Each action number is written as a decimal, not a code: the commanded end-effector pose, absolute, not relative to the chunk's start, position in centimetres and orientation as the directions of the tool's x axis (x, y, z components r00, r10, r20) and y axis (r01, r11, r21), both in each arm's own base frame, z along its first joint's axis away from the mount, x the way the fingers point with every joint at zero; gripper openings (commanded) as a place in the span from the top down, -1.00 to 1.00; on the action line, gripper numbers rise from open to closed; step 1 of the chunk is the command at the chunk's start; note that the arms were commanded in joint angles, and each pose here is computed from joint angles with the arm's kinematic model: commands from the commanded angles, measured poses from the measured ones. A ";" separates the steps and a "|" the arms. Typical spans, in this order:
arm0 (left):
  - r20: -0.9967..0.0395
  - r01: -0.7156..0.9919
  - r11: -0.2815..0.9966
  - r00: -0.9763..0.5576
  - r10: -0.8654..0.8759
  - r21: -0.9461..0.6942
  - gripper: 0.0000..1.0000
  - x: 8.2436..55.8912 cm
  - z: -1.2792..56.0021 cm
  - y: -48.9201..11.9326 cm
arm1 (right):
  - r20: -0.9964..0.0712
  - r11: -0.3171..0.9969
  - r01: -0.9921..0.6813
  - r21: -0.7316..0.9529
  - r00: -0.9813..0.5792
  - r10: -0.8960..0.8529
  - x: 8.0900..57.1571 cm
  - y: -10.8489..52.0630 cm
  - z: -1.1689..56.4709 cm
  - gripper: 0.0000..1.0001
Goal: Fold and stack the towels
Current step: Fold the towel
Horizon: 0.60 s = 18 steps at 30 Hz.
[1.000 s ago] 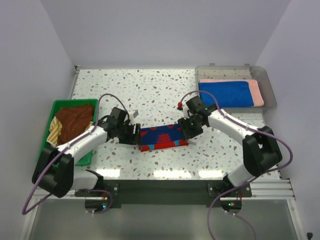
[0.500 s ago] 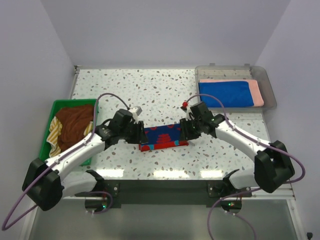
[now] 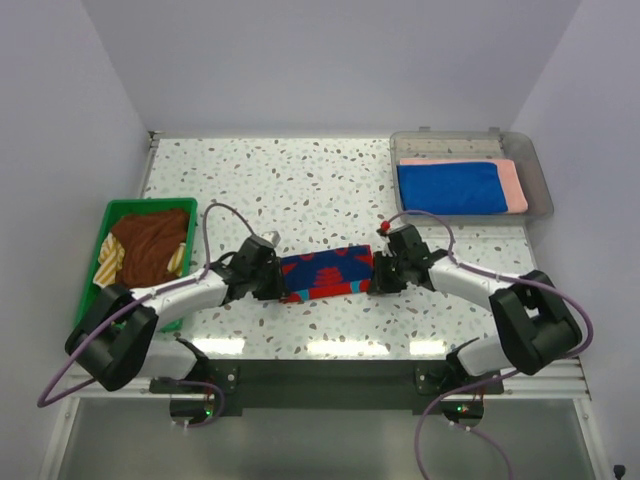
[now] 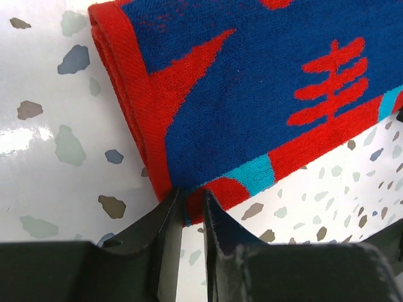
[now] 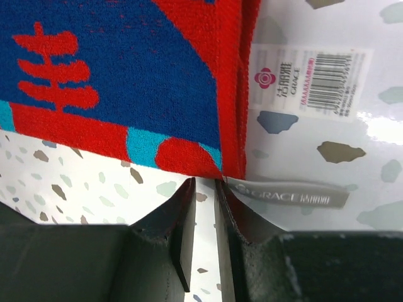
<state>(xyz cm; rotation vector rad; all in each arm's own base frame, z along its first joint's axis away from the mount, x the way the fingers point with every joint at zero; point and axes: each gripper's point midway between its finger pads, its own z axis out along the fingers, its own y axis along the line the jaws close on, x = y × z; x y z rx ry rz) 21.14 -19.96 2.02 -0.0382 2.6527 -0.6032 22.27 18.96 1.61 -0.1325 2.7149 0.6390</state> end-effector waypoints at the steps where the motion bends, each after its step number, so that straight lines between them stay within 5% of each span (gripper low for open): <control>1: -0.416 0.011 0.932 -0.896 -0.151 -0.362 0.53 21.4 0.9 -18.4 | -0.431 0.906 -0.157 0.394 -0.902 0.032 23.9 18.3 2.7 0.55; 12: -0.559 0.056 0.921 -0.809 -0.184 -0.384 -0.28 25.2 10.5 -19.4 | -0.555 0.832 -0.289 0.473 -0.831 0.027 26.8 21.3 13.0 0.33; 18: -0.616 0.057 0.941 -0.768 -0.172 -0.333 -0.04 29.0 11.5 -19.2 | -0.584 0.822 -0.311 0.477 -0.811 0.032 30.9 23.4 13.2 0.37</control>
